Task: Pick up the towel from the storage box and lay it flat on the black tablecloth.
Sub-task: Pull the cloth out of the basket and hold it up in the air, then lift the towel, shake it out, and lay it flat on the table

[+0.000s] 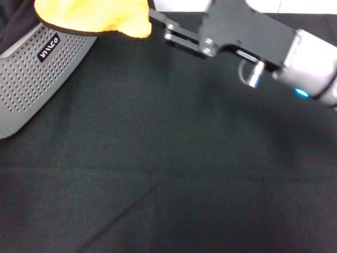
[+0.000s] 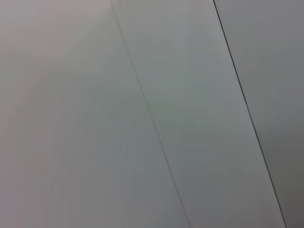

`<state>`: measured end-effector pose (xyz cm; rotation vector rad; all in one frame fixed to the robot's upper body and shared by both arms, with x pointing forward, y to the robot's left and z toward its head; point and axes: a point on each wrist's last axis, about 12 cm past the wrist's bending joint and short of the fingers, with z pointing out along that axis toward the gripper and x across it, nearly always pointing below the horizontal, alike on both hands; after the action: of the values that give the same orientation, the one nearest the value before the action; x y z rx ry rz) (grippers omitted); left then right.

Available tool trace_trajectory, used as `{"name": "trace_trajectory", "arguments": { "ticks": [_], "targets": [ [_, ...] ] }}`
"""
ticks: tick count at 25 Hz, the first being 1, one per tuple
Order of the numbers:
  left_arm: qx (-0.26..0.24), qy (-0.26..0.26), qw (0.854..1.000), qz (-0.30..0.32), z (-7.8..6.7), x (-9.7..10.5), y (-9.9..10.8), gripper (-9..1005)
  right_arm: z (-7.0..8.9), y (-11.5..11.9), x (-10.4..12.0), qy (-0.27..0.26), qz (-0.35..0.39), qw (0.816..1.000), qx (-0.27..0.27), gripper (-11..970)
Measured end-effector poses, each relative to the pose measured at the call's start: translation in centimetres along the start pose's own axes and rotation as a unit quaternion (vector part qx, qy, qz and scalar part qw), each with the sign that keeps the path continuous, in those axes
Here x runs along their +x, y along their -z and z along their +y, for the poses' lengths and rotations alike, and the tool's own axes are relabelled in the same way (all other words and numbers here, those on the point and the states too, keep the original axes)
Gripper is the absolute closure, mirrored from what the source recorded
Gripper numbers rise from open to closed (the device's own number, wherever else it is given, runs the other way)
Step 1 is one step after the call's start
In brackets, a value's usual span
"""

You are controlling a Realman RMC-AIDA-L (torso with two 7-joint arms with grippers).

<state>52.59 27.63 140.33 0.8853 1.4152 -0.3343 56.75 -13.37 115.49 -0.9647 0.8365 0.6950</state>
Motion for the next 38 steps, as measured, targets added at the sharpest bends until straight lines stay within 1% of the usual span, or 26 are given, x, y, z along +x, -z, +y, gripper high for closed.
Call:
{"name": "trace_trajectory", "arguments": {
  "ticks": [2, 4, 13, 18, 23, 34, 38],
  "targets": [
    [0.004, -0.001, 1.0, -0.005, -0.1, -0.1, -0.1, 978, 0.5, 1.0, -0.4, -0.005, -0.012, 1.0, 0.009, 269],
    [0.011, -0.002, 1.0, -0.012, -0.3, -0.3, 0.0, 978, 0.7, 1.7, -0.6, -0.009, -0.021, 1.0, 0.02, 270],
    [0.031, 0.002, 0.999, -0.024, -0.8, -0.5, -0.1, 977, -0.4, 2.7, -1.5, -0.017, -0.06, 0.996, 0.07, 272],
    [0.042, 0.003, 0.999, -0.034, -1.1, -0.7, -0.2, 977, -1.1, 2.3, -1.3, -0.017, -0.062, 0.995, 0.072, 274],
    [0.053, 0.005, 0.998, -0.039, -1.4, -0.9, -0.3, 977, -1.3, 1.6, -1.0, -0.019, -0.054, 0.996, 0.062, 275],
    [0.057, 0.003, 0.998, -0.04, -1.5, -0.9, -0.4, 977, -1.7, 2.0, -0.5, -0.021, -0.045, 0.996, 0.077, 278],
    [0.057, 0.0, 0.998, -0.042, -1.5, -1.1, -0.4, 977, -1.7, 1.9, -0.3, -0.022, -0.039, 0.996, 0.074, 452]
  ]
}}
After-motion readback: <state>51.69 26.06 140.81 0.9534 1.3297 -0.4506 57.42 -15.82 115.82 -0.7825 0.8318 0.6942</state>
